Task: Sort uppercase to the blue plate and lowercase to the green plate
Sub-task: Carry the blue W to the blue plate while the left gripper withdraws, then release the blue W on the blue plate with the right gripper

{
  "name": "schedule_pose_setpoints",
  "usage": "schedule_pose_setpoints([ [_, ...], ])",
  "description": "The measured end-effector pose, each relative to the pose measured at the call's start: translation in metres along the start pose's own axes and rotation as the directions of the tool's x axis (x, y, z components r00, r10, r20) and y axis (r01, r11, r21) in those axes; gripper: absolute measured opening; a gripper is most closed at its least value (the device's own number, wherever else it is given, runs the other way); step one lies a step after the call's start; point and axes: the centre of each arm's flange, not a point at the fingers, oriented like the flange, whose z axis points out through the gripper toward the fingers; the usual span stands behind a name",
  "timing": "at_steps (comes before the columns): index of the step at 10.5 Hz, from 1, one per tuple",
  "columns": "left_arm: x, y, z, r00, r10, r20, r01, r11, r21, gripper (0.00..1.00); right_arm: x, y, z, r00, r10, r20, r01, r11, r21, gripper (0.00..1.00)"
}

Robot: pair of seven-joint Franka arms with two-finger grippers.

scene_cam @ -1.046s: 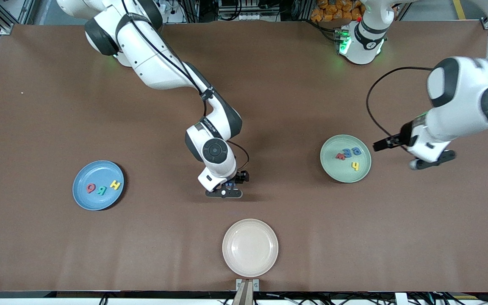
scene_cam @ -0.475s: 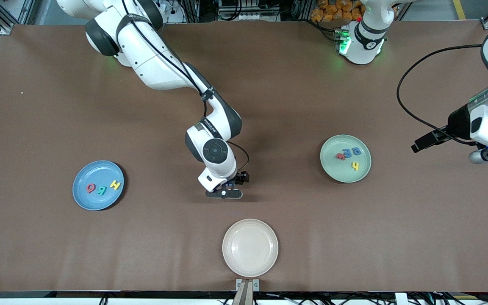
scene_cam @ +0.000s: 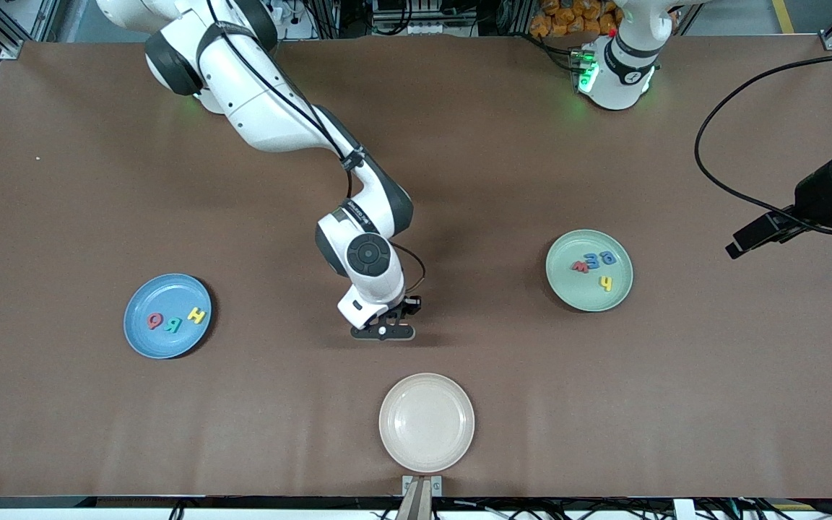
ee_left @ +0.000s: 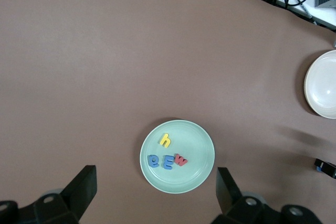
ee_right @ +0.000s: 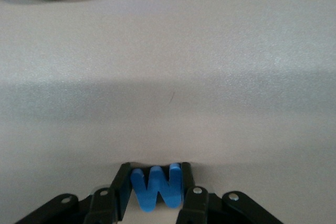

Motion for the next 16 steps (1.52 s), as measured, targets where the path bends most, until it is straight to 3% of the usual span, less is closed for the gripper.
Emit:
schedule_pose_setpoints([
  [3,-0.001,0.002,-0.004,1.000,0.003,-0.005,-0.003,1.000,-0.002,1.00,0.004,0.005,-0.001,1.000,0.001,-0.006,-0.001,1.000,-0.005,0.43],
  [6,-0.002,0.005,-0.019,1.000,0.011,-0.024,-0.011,1.000,-0.008,1.00,0.035,0.040,-0.020,1.000,-0.006,-0.015,0.006,1.000,-0.004,0.42],
  [9,-0.001,0.006,-0.026,0.999,0.024,-0.037,-0.024,1.000,-0.011,1.00,0.073,0.102,-0.053,0.999,-0.040,0.029,0.039,0.999,0.023,0.42],
  [12,-0.002,0.005,-0.036,0.991,0.128,-0.033,-0.128,0.992,0.006,1.00,0.098,0.168,-0.073,0.992,-0.093,0.087,0.092,0.996,0.015,0.42],
  [14,-0.004,0.003,-0.045,0.987,0.161,-0.014,-0.161,0.987,0.013,1.00,0.096,0.179,-0.075,0.988,-0.110,0.104,0.113,0.994,-0.015,0.42],
  [16,-0.005,0.005,-0.053,0.984,0.179,-0.013,-0.179,0.984,0.013,1.00,0.083,0.179,-0.074,0.987,-0.134,0.087,0.137,0.990,-0.033,0.42],
])
